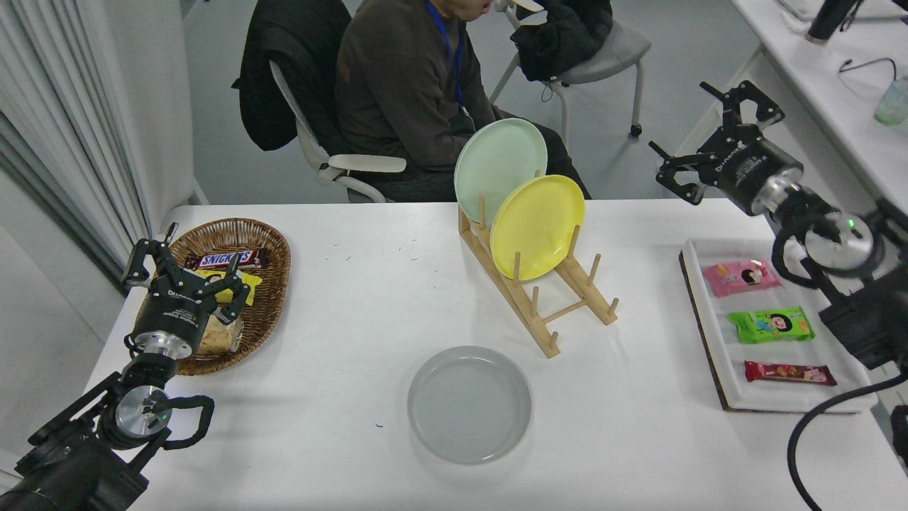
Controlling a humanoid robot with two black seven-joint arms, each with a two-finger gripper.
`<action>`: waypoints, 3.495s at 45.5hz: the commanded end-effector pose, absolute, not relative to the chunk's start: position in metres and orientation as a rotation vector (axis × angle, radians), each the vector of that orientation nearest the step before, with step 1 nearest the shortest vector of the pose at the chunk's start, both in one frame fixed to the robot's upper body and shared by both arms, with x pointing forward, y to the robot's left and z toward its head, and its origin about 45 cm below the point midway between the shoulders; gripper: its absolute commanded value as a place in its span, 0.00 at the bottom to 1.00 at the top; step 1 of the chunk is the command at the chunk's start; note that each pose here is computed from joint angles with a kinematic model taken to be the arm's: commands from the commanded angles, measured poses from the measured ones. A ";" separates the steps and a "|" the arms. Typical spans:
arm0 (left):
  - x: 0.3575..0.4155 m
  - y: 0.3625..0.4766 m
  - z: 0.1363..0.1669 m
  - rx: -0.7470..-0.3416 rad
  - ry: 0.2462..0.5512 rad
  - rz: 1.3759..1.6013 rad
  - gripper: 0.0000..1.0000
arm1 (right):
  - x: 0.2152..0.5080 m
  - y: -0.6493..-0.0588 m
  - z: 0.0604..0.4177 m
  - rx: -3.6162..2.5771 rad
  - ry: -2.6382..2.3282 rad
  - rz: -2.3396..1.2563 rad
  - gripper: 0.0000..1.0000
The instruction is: Place the plate on the table
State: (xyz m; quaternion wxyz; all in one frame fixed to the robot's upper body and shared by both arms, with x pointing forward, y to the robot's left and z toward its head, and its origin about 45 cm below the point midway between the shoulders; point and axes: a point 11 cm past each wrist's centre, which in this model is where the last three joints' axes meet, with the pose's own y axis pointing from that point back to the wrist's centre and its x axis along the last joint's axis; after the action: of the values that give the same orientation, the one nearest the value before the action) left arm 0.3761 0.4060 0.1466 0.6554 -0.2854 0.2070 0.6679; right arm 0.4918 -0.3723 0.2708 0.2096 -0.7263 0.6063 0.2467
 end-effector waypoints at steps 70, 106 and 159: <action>0.3761 0.406 0.1466 -0.647 0.469 1.514 0.98 | 0.370 -0.398 0.117 -1.694 1.878 0.938 0.99; 0.3761 0.406 0.1466 -0.647 0.469 1.514 0.98 | 0.387 -0.391 0.132 -1.542 1.807 0.927 0.99; 0.3761 0.406 0.1466 -0.647 0.469 1.514 0.98 | 0.393 -0.360 0.135 -1.703 1.695 0.932 0.99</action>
State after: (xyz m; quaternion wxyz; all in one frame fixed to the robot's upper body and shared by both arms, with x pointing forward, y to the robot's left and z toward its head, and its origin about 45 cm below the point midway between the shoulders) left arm 0.3761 0.4060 0.1466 0.6554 -0.2854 0.2069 0.6679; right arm 0.3879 -0.3673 0.1300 0.2808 -0.6242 0.6401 0.3491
